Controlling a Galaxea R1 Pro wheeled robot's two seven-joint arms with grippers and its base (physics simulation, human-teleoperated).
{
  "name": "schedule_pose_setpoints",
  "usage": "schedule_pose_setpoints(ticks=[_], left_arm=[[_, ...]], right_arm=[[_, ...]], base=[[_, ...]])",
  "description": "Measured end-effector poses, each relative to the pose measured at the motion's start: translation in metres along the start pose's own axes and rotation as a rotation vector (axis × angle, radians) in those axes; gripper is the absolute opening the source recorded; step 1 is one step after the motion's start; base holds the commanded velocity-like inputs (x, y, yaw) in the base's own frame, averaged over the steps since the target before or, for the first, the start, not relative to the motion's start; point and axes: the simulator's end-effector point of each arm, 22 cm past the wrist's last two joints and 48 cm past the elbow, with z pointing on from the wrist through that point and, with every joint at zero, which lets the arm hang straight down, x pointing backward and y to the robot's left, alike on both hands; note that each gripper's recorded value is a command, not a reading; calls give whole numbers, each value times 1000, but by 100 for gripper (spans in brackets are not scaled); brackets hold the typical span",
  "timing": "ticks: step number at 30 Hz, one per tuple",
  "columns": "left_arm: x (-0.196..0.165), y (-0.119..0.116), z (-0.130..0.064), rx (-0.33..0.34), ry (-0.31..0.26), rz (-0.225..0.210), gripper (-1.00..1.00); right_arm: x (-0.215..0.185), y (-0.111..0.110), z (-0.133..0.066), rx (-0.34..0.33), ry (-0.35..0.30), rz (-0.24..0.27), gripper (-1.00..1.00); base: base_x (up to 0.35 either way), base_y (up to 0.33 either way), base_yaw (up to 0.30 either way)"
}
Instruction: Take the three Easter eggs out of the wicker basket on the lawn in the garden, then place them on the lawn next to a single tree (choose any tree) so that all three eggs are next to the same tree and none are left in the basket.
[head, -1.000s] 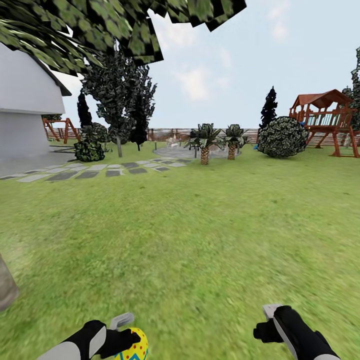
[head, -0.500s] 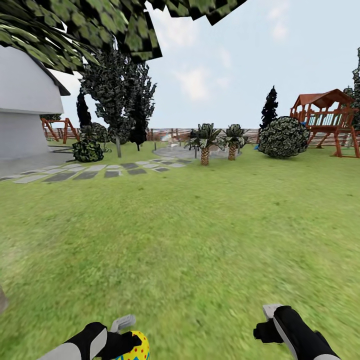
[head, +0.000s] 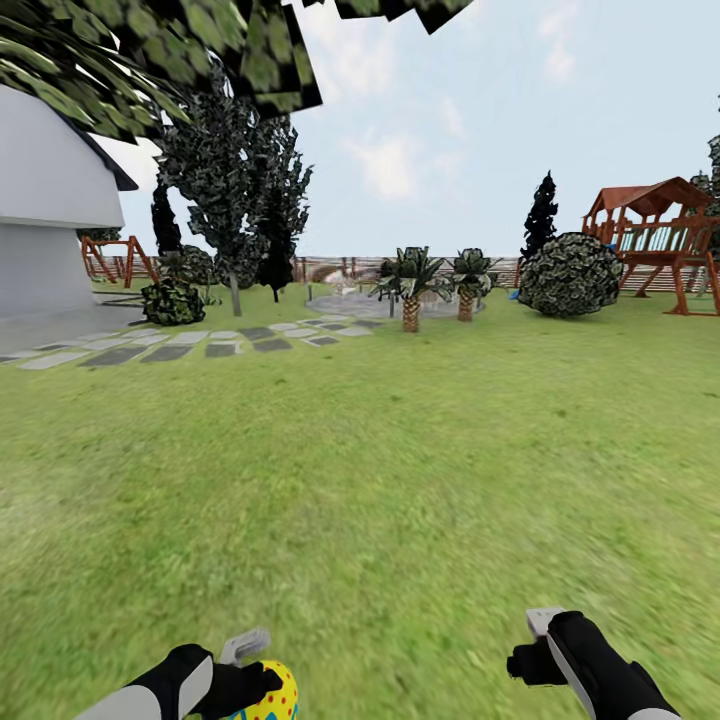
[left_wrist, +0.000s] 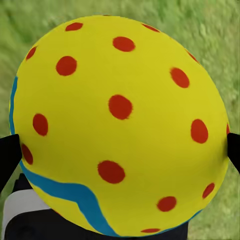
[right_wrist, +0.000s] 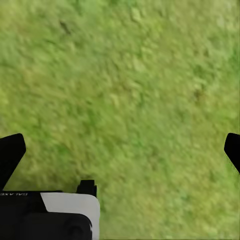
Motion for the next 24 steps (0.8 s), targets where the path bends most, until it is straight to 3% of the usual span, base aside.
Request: schedule_pose_setpoints(ticks=[16, 24], left_arm=[[-1, 1, 0, 0, -1, -1, -100], [0, -1, 1, 3, 2, -2, -100]], right_arm=[[0, 0, 0, 1, 0, -2, 100], [0, -1, 0, 4, 2, -2, 100]], base=[[332, 0, 5], [202, 0, 262]])
